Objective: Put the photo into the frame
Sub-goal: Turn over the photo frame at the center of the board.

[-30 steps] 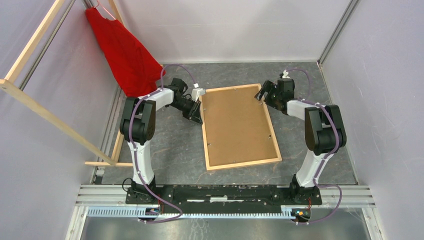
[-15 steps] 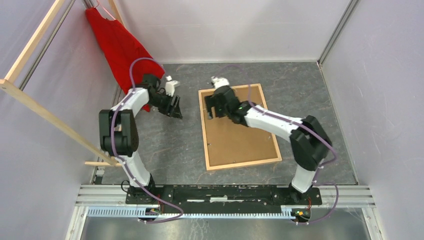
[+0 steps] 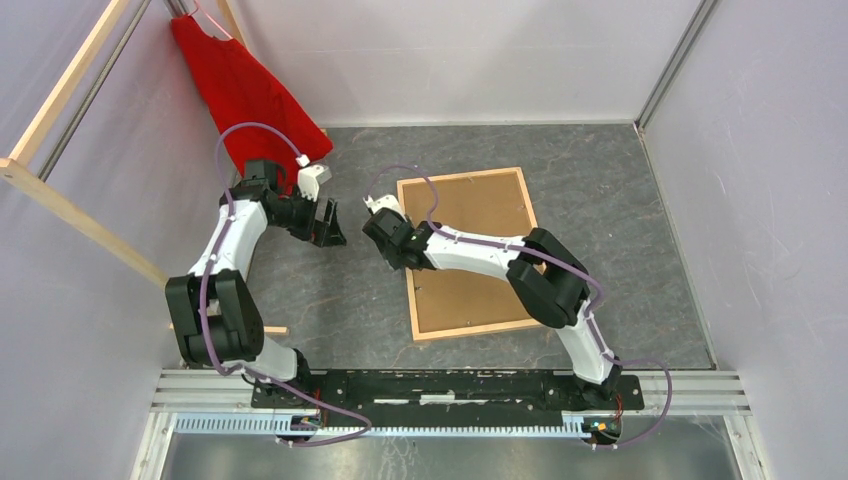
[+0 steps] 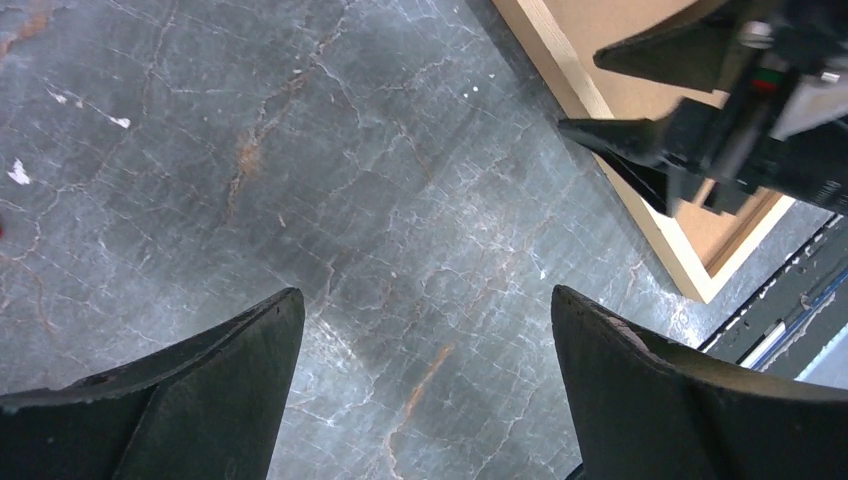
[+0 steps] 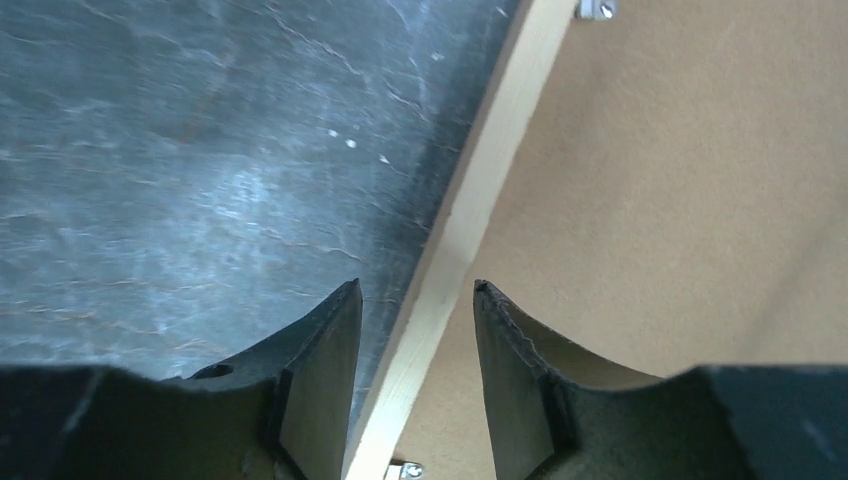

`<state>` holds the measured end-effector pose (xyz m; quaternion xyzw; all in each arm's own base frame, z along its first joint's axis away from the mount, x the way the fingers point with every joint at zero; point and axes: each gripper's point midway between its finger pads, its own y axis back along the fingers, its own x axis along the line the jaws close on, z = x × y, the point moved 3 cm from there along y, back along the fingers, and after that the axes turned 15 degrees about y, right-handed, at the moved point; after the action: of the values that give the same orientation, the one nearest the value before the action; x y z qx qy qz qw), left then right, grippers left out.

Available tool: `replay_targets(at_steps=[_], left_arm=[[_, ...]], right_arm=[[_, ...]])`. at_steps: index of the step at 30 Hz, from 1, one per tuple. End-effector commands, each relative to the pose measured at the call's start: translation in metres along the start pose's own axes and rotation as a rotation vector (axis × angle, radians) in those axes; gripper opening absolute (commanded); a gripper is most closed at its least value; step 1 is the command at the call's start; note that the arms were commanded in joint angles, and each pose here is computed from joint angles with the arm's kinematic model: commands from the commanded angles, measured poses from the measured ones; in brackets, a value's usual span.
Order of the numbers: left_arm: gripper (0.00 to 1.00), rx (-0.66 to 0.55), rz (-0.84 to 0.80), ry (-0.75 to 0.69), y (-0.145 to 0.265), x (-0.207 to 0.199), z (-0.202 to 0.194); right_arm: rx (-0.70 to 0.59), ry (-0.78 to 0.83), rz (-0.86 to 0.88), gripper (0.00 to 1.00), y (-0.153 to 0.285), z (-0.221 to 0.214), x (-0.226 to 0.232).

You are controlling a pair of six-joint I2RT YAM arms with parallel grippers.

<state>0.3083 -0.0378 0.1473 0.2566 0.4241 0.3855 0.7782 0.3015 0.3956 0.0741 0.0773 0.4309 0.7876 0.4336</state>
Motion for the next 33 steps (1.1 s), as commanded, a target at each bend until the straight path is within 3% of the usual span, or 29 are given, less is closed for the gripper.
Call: replay_targets(at_steps=[1, 6, 15, 20, 27, 33], left_arm=[[1.00, -0.044, 0.004, -0.054, 0.011, -0.008, 0.001], [1.00, -0.039, 0.030, -0.055, 0.011, -0.003, -0.003], [1.00, -0.055, -0.015, -0.073, 0.009, -0.009, -0.005], [1.00, -0.068, -0.068, -0.123, 0.001, -0.014, -0.020], [1.00, 0.018, -0.080, -0.082, -0.021, 0.001, -0.045], [1.00, 0.027, -0.103, -0.050, -0.025, -0.001, -0.052]], right_arm=[[0.040, 0.005, -0.115, 0.51, -0.006, -0.002, -0.010], [0.060, 0.024, -0.122, 0.47, -0.012, -0.009, -0.003], [0.082, -0.026, -0.087, 0.16, -0.020, -0.017, 0.012], [0.022, -0.118, -0.068, 0.01, -0.002, 0.020, 0.011], [-0.232, -0.405, 0.120, 0.00, 0.072, 0.100, -0.006], [-0.323, -0.571, 0.278, 0.00, 0.112, 0.130, -0.020]])
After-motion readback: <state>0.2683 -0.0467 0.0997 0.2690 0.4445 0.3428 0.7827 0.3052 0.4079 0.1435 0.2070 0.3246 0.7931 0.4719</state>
